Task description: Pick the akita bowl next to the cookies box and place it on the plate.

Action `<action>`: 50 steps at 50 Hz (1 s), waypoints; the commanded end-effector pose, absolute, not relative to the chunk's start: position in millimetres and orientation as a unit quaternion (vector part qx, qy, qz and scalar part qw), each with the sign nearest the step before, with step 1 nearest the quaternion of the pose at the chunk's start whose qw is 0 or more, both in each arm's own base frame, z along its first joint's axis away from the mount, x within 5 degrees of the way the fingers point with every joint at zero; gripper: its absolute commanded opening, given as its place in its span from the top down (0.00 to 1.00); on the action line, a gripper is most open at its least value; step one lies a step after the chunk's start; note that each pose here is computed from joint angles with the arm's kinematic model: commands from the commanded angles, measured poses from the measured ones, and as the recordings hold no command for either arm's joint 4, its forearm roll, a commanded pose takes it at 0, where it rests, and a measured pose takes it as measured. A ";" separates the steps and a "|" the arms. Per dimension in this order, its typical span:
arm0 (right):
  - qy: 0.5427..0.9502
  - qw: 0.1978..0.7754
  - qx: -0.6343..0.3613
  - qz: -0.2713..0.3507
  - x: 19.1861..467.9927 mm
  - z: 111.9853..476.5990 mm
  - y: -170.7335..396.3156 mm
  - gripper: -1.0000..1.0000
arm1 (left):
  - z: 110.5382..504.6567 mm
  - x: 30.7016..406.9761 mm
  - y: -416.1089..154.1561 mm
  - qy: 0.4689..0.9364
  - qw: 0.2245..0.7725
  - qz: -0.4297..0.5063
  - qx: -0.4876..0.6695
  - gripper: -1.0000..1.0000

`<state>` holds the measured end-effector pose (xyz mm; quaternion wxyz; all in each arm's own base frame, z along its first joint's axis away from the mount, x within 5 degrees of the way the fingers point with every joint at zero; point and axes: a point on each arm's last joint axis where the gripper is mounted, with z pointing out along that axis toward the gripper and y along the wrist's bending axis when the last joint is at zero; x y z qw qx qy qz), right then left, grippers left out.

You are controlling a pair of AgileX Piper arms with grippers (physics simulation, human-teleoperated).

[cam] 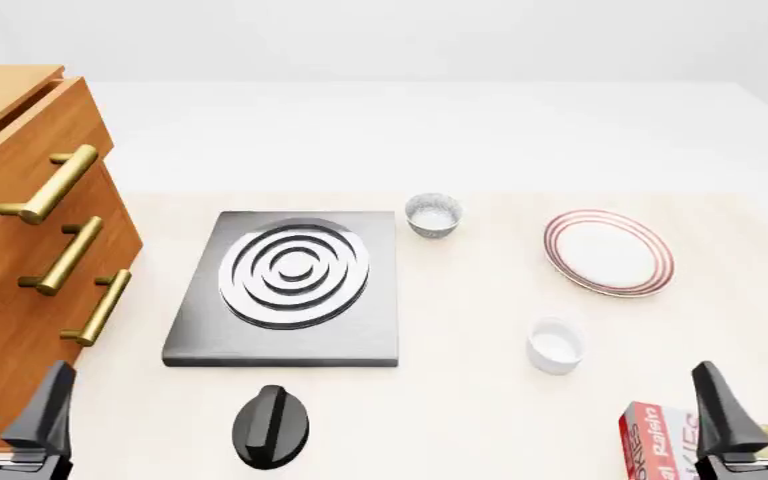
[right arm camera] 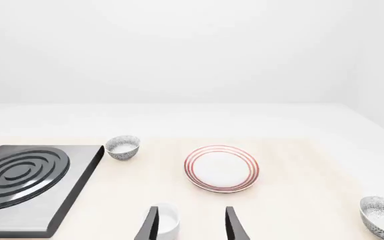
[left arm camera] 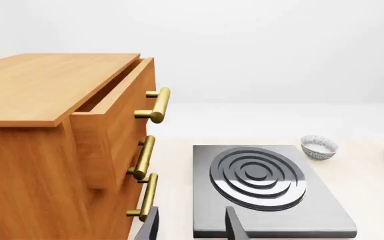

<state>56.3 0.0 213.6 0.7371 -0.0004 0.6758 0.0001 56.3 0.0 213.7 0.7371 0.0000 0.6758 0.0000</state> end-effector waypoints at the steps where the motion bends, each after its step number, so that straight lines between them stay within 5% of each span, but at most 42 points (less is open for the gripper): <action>1: 0.674 0.739 -0.001 0.004 56.1 214.8 0.4 0.00 | 214.4 56.6 0.0 0.676 0.737 0.000 0.000 0.00; 16: 0.673 0.739 0.001 0.014 55.4 217.6 1.0 0.00 | 214.4 56.6 0.0 0.676 0.737 0.000 0.000 0.00; 29: 0.676 0.736 0.007 0.017 35.9 276.9 0.4 0.00 | 214.4 56.6 0.0 0.676 0.737 0.000 0.000 0.00; 50: 0.757 0.651 0.012 -0.051 35.0 350.0 -3.3 0.00 | 214.4 56.6 0.0 0.676 0.737 0.000 0.000 0.00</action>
